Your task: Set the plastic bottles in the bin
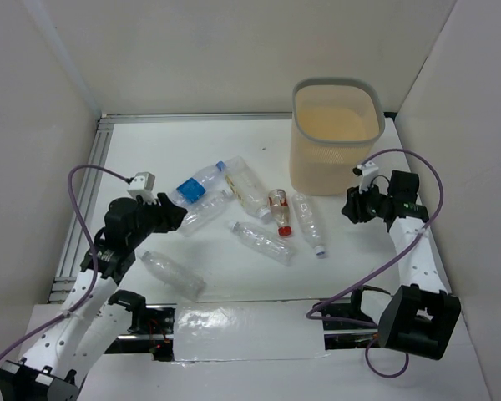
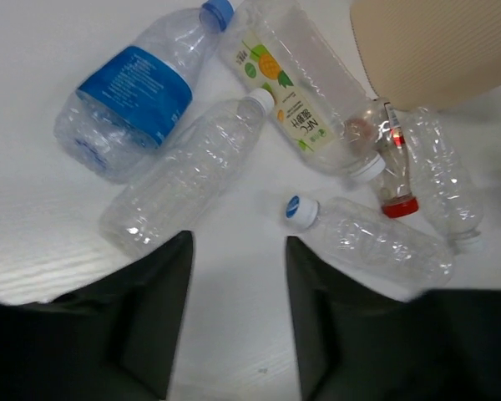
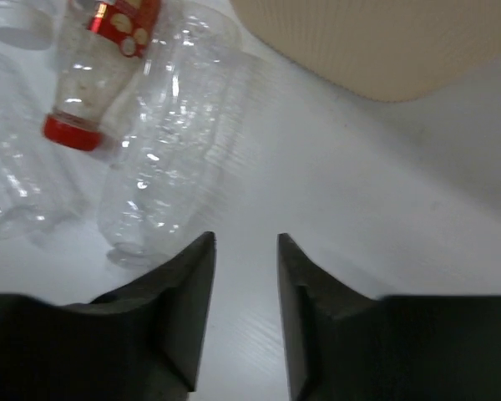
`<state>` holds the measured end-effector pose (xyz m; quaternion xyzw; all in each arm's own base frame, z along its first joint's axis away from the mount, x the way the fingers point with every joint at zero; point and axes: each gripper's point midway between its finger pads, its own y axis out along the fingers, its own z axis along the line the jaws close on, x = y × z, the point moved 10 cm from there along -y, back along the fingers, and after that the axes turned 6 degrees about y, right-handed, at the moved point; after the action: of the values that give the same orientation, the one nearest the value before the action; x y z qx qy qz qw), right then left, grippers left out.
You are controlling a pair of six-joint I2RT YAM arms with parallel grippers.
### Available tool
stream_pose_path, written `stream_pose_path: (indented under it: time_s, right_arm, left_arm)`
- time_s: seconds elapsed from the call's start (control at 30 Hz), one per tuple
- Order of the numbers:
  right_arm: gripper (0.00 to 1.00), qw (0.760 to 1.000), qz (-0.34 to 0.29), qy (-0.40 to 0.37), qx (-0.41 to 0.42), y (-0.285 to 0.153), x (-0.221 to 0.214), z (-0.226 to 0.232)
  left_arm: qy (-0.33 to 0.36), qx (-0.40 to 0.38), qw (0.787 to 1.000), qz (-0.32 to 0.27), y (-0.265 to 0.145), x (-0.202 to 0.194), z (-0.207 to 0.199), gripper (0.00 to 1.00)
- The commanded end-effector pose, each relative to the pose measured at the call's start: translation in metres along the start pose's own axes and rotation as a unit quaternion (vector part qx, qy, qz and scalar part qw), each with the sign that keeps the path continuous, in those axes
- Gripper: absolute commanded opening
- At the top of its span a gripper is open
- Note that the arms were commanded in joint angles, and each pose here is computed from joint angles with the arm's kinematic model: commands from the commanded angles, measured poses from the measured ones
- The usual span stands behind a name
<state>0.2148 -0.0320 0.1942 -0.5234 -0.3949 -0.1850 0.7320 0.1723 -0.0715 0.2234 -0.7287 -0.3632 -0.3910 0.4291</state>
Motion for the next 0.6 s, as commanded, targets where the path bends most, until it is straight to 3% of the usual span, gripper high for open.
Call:
stream_pose_path:
  time_s: [0.0, 0.07, 0.1, 0.13, 0.2, 0.23, 0.37, 0.57]
  right_arm:
    - [0.37, 0.993, 0.005, -0.082, 0.087, -0.008, 0.008, 0.007]
    - [0.34, 0.987, -0.006, -0.122, 0.101, -0.007, 0.015, 0.013]
    - [0.47, 0.986, -0.003, -0.124, 0.110, -0.001, 0.017, 0.024]
    - [0.55, 0.986, 0.000, -0.130, 0.107, 0.003, 0.020, 0.030]
    - [0.71, 0.986, 0.005, -0.138, 0.098, 0.010, 0.024, 0.044]
    - [0.90, 0.984, 0.009, -0.135, 0.120, 0.017, 0.024, 0.053]
    - [1.00, 0.995, 0.030, -0.076, 0.066, 0.043, 0.022, 0.062]
    - [1.00, 0.997, 0.035, -0.072, -0.002, 0.066, 0.020, 0.063]
  left_arm:
    - [-0.035, -0.007, 0.999, 0.004, -0.002, 0.009, -0.011, 0.52]
    - [-0.049, 0.007, 0.999, 0.013, -0.003, 0.006, -0.014, 0.40]
    - [-0.054, 0.012, 0.998, 0.018, -0.003, 0.004, -0.015, 0.42]
    - [-0.060, 0.026, 0.998, 0.024, -0.002, 0.004, -0.015, 0.47]
    - [-0.057, 0.037, 0.997, 0.042, 0.001, 0.001, -0.020, 0.66]
    - [-0.053, 0.050, 0.997, 0.040, 0.001, 0.004, -0.020, 0.82]
    - [-0.016, 0.058, 0.996, 0.060, 0.008, 0.001, -0.026, 0.93]
    - [-0.006, 0.055, 0.996, 0.066, 0.007, 0.000, -0.036, 0.93]
